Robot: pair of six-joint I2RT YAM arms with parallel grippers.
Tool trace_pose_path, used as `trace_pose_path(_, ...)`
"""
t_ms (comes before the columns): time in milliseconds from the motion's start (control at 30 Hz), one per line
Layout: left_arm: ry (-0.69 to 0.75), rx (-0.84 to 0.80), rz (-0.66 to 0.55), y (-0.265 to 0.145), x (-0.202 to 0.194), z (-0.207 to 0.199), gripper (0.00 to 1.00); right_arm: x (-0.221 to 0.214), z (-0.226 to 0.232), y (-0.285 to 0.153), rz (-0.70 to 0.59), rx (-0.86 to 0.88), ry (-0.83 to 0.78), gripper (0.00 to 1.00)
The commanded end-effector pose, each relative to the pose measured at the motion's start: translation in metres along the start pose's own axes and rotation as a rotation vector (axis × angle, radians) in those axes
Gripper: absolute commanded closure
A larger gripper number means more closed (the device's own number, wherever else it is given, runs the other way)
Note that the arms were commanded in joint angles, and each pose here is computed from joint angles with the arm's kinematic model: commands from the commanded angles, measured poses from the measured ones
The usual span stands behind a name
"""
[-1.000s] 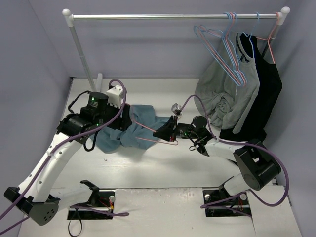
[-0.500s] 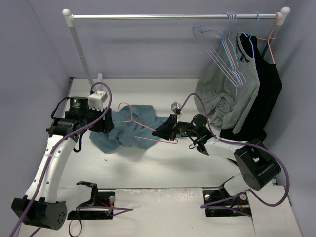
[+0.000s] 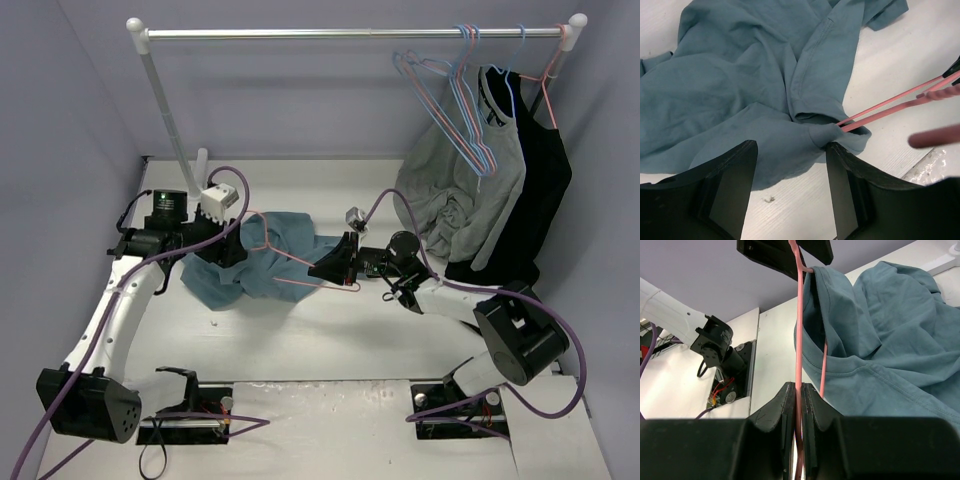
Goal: Place the t-shirt on the hanger
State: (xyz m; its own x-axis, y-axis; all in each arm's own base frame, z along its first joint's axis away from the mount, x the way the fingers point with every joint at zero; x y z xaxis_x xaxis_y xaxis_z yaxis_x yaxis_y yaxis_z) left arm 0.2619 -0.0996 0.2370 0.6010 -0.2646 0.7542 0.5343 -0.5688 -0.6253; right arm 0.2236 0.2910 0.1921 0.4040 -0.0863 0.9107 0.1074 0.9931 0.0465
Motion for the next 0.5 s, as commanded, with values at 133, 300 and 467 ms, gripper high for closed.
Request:
trace_pose_path(133, 0.141, -0.113, -0.066, 0.008, 0.010, -0.006, 0.44, 0.059, 0.025, 0.004, -0.151, 0.115, -0.242, 1.00)
trace_pose_path(300, 0.128, -0.192, -0.069, 0.013, 0.005, -0.015, 0.52, 0.062, 0.027, 0.003, -0.146, 0.131, -0.249, 1.00)
trace_pose_path(467, 0.123, -0.240, -0.086, 0.013, 0.007, -0.021, 0.75, 0.070, 0.028, 0.000, -0.150, 0.136, -0.251, 1.00)
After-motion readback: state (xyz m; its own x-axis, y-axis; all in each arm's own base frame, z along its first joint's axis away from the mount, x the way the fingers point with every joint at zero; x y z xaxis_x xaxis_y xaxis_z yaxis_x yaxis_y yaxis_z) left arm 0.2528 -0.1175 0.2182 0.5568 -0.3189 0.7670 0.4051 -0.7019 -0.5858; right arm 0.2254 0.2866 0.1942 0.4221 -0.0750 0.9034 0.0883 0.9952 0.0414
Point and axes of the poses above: each gripper's point midway between its finger pads, its own y axis out along the fingers, its own z axis along the line the jaws close on, x = y × z, the point moved 3 cm from there along -y, back along the fingers, and after that the axes turned 1 degree about y, right-handed, at the moved point
